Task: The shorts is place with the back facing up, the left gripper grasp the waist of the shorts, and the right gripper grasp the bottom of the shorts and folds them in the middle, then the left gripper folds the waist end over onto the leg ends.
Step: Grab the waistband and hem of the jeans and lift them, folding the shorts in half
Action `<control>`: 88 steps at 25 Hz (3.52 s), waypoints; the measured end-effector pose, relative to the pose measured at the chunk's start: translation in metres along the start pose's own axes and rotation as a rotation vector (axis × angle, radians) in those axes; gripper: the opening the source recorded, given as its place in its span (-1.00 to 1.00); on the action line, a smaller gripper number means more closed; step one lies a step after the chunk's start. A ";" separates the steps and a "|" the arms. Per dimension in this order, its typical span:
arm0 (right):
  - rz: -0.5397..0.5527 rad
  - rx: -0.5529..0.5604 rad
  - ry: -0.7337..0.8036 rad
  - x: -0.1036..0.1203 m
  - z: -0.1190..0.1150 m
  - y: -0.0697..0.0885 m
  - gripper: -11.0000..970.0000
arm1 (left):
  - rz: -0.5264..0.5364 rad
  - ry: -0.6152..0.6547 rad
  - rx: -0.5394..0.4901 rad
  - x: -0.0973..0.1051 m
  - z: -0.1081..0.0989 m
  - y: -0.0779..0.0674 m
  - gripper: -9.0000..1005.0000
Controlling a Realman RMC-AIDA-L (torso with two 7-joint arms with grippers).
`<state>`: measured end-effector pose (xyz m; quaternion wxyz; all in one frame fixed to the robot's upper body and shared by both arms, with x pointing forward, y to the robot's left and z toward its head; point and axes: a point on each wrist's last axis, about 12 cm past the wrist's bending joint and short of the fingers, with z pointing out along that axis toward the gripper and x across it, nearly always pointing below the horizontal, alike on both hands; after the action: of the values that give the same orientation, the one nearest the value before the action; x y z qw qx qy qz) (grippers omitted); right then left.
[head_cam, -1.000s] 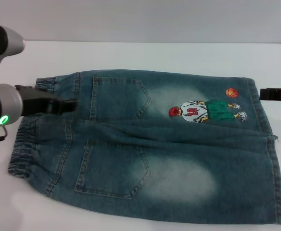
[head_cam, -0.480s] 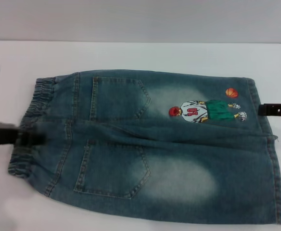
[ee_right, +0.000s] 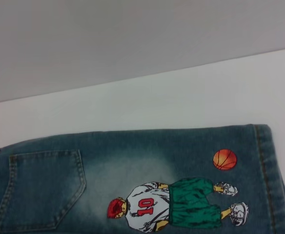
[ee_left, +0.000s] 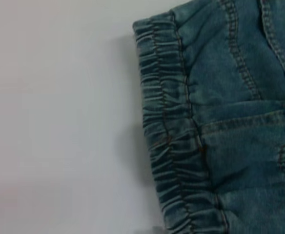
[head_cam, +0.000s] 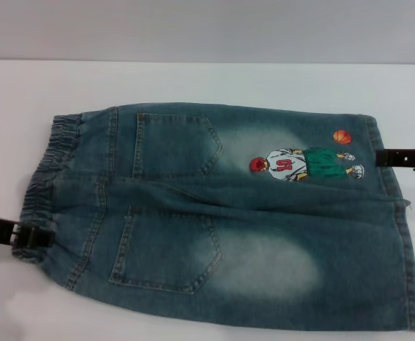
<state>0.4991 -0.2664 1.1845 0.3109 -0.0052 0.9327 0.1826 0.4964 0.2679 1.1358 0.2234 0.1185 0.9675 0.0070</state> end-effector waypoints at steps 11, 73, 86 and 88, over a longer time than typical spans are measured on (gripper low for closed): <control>-0.022 -0.002 -0.006 -0.003 0.002 0.000 0.50 | 0.000 0.055 0.006 -0.002 0.012 -0.003 0.54; 0.013 0.042 0.178 0.026 -0.001 -0.011 0.45 | 0.045 0.047 0.029 -0.017 0.002 -0.014 -0.26; 0.052 0.094 0.297 0.050 0.001 -0.024 0.44 | 0.074 0.056 0.036 -0.024 0.005 -0.019 -0.52; 0.052 0.094 0.309 0.052 0.001 -0.024 0.43 | 0.077 0.050 0.037 -0.026 0.004 -0.021 -0.53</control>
<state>0.4604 -0.2831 1.1452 0.1589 0.0057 0.9767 0.1440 0.5164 0.2414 1.1417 0.1963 0.1595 0.9675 0.0007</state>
